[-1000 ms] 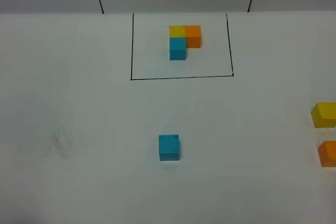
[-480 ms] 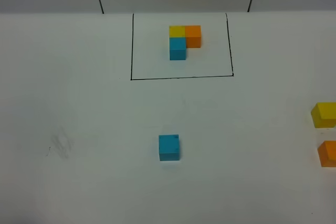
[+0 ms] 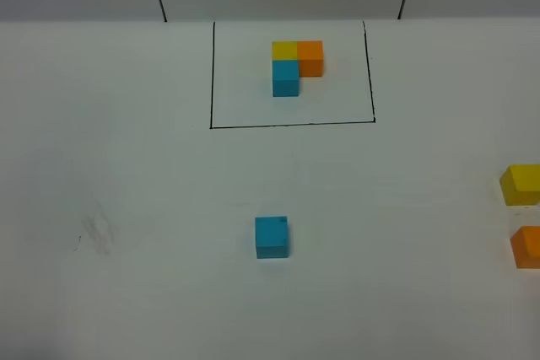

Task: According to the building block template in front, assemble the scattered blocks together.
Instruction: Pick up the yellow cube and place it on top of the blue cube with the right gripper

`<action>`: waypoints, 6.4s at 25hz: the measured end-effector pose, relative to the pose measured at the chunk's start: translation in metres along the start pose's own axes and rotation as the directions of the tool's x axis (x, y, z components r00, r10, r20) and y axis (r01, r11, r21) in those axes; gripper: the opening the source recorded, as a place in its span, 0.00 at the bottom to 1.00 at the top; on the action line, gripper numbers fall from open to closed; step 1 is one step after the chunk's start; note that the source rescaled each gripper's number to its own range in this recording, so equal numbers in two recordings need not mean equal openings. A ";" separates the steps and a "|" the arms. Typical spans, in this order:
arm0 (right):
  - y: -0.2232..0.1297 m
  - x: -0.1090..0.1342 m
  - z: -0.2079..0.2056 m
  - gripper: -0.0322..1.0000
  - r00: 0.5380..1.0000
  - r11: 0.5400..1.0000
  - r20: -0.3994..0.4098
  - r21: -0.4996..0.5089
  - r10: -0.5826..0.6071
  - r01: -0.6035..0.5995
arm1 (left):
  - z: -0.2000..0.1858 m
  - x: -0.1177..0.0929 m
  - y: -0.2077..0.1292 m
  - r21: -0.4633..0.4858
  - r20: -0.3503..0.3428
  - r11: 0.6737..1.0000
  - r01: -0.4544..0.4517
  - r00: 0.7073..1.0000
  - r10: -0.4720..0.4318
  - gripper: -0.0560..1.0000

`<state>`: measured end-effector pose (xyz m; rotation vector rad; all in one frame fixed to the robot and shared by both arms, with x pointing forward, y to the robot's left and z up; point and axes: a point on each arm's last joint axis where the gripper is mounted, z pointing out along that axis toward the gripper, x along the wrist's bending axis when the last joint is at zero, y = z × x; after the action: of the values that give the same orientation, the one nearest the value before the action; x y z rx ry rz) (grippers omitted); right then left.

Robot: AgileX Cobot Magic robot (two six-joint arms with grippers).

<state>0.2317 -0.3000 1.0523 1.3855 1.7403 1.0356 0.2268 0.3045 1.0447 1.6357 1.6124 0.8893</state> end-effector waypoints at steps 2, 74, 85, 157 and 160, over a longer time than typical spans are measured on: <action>0.000 0.000 0.000 0.03 1.000 1.000 0.000 0.000 0.000 0.000 | 0.000 0.000 0.000 0.000 0.000 1.000 0.000 1.000 0.000 0.49; 0.101 -0.061 0.259 0.89 0.947 0.736 0.314 0.627 0.063 -0.257 | 0.000 0.000 0.000 0.000 0.000 1.000 -0.001 1.000 0.001 0.49; 0.068 -0.072 0.308 0.89 0.976 0.685 0.205 0.700 0.075 -0.200 | 0.000 0.000 0.000 0.000 0.000 1.000 -0.001 1.000 0.001 0.49; 0.081 0.240 0.368 0.27 0.974 0.680 0.157 0.697 0.161 -0.225 | 0.000 0.000 0.000 0.000 0.000 1.000 -0.001 1.000 0.001 0.49; 0.075 0.240 0.372 0.27 0.970 0.672 0.180 0.699 0.163 -0.243 | 0.000 0.000 0.000 0.000 0.000 1.000 -0.001 1.000 0.001 0.49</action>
<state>0.5399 0.0080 0.9425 2.1134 2.0444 0.3367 0.2268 0.3045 1.0447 1.6367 1.6117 0.8899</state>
